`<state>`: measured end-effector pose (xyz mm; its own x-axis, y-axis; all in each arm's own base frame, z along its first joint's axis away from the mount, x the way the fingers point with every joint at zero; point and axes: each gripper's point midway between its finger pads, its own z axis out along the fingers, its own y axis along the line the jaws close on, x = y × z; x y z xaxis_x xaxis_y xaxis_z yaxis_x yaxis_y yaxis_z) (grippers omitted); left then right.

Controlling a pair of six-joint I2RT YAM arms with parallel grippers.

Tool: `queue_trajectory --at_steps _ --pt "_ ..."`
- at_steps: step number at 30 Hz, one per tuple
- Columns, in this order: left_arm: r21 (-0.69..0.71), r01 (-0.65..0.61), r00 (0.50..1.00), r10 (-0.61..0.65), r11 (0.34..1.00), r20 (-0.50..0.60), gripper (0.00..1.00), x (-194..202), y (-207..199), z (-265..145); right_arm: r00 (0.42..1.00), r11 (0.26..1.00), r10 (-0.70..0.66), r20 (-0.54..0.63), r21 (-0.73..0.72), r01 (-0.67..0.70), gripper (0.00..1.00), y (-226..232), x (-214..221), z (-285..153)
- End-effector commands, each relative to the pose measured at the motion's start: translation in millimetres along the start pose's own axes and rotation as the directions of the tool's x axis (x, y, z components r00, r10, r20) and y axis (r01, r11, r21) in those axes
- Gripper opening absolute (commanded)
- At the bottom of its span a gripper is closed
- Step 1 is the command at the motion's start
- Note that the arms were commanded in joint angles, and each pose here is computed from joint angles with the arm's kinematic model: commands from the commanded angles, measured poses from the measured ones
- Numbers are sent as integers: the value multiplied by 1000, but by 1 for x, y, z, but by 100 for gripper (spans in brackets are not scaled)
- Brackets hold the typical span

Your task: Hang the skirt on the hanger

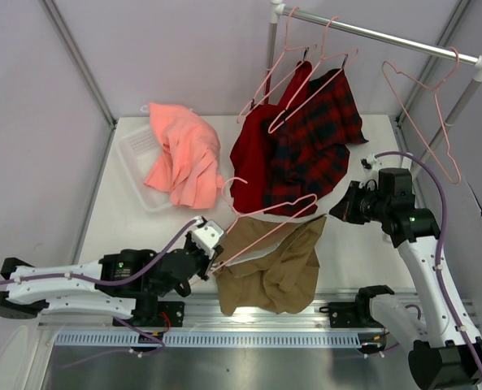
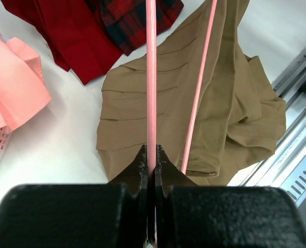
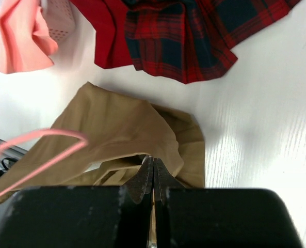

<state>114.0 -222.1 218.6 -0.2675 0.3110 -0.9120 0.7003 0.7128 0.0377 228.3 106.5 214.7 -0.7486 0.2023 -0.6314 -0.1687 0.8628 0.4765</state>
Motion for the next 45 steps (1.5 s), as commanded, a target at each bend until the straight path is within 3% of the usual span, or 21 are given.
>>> queue_trajectory --at_steps 1,9,21,29,45 --pt "3 38 999 -38 999 18 0 -5 0 -3 999 999 -34 34 24 34 0 -4 -4 -5" --pt "51 0 999 2 999 -47 0 9 -17 6 998 998 -50 37 35 49 0 -2 -6 -16" --pt "116 -19 999 23 993 -38 0 8 -31 9 995 994 -99 29 -33 100 0 8 -1 -17" --pt "77 -51 995 58 996 -87 0 19 -30 18 993 992 -101 61 -69 105 0 17 -12 -19" --pt "34 -30 999 30 999 -17 0 0 -21 15 990 985 -142 -10 -97 140 0 18 7 -22"
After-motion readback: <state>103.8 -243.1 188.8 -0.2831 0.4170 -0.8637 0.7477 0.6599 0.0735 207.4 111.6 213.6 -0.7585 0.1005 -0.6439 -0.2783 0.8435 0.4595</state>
